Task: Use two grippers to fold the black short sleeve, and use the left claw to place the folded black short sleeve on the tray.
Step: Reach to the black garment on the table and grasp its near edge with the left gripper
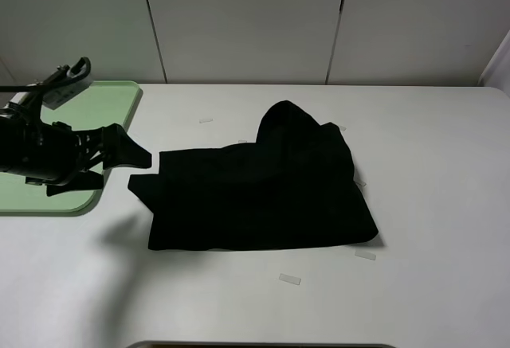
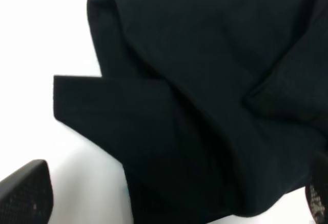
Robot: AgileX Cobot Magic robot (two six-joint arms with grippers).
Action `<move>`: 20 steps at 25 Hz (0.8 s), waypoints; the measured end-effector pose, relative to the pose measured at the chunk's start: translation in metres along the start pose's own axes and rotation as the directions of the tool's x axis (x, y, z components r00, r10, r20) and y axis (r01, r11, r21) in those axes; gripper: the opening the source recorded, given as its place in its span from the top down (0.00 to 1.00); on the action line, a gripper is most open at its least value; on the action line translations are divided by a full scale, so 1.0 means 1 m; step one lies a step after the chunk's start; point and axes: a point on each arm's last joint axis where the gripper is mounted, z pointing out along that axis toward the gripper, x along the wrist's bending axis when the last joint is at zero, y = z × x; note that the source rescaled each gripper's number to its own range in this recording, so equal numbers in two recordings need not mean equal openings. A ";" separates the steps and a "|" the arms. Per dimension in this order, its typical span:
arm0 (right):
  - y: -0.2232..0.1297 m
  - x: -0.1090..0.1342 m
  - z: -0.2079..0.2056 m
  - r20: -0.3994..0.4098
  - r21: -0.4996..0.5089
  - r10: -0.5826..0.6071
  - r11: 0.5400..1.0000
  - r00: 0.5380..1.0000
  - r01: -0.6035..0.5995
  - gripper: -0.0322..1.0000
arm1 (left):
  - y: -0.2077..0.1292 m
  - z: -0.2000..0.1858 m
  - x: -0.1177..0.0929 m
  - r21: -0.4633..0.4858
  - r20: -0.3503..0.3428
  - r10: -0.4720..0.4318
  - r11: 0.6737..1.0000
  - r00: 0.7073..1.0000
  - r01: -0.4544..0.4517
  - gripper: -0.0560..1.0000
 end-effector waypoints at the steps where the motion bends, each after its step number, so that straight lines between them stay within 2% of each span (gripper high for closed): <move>1: 0.000 0.000 0.000 0.000 0.000 0.000 1.000 1.000 0.000 0.00 | -0.002 0.005 0.003 0.021 -0.007 -0.012 1.000 1.000 0.012 0.01; 4: 0.000 0.000 0.000 0.000 0.000 0.000 1.000 1.000 0.000 0.00 | -0.008 0.023 0.015 0.100 -0.038 -0.052 0.993 0.998 0.055 0.01; 7: 0.000 0.000 0.000 0.000 0.000 0.000 1.000 1.000 0.000 0.00 | -0.010 0.037 0.018 0.134 -0.066 -0.055 0.989 0.996 0.063 0.01; 11: 0.000 0.000 0.000 0.000 0.000 0.000 1.000 1.000 0.000 0.00 | -0.001 0.050 0.013 0.117 -0.080 -0.040 0.992 0.996 0.049 0.02; 20: 0.000 0.000 0.000 0.000 0.000 0.000 1.000 1.000 0.000 0.00 | 0.014 0.067 -0.006 0.088 -0.031 -0.032 0.996 0.999 0.034 0.02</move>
